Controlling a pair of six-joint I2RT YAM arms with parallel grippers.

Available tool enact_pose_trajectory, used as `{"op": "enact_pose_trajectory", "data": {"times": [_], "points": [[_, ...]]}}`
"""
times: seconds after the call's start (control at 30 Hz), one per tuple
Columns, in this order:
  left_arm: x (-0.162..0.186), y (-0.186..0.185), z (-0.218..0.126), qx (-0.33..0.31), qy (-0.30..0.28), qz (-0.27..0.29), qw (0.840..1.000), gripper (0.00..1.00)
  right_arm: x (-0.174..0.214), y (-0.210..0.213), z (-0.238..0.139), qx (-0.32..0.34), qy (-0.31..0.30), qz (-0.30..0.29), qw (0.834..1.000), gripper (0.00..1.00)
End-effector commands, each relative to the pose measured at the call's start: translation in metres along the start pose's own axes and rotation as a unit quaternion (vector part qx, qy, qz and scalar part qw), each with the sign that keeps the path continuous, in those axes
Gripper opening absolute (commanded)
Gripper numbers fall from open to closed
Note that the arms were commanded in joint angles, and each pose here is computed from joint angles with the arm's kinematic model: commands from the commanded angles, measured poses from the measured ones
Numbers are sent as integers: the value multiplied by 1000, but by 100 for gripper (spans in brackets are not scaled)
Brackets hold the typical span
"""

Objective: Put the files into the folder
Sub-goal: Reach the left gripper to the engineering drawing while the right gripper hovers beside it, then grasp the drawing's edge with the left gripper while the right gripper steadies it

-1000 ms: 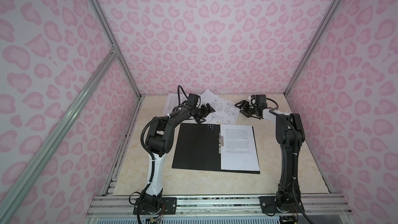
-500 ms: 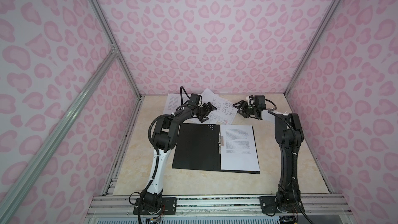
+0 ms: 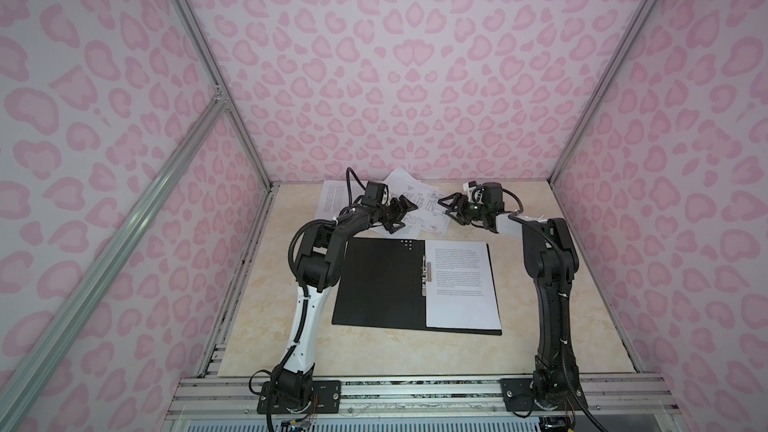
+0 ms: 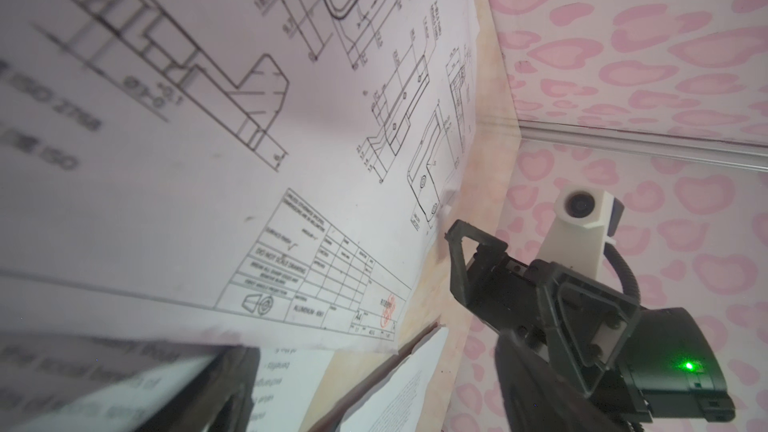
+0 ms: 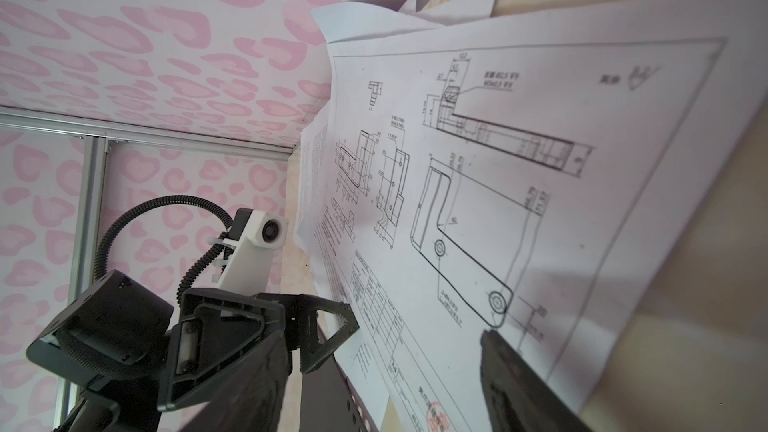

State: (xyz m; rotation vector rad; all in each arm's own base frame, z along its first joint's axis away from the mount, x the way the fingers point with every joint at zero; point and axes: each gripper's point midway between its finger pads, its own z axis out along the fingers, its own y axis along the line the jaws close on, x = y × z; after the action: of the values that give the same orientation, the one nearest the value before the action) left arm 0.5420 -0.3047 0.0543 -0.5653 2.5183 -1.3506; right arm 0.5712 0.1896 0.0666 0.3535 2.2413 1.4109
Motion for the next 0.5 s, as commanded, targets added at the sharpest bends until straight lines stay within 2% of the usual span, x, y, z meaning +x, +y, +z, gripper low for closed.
{"op": "enact_pose_trajectory", "data": {"times": [0.0,0.13,0.33,0.37,0.47], "points": [[-15,-20,-9,31,-38,-1,999,78,-2,9,-2,-29,-6,-1,1000,74],[-26,-27,-10,64,-60,-20,996,65,1,14,-7,-38,-7,0,999,73],[-43,-35,-6,121,-96,-50,987,63,11,12,-17,-41,-13,13,999,73],[-45,-36,-5,128,-100,-53,985,62,9,25,-23,-51,-19,5,999,73],[-51,-38,-1,139,-107,-59,983,57,13,30,-29,-54,-22,4,998,73]]}}
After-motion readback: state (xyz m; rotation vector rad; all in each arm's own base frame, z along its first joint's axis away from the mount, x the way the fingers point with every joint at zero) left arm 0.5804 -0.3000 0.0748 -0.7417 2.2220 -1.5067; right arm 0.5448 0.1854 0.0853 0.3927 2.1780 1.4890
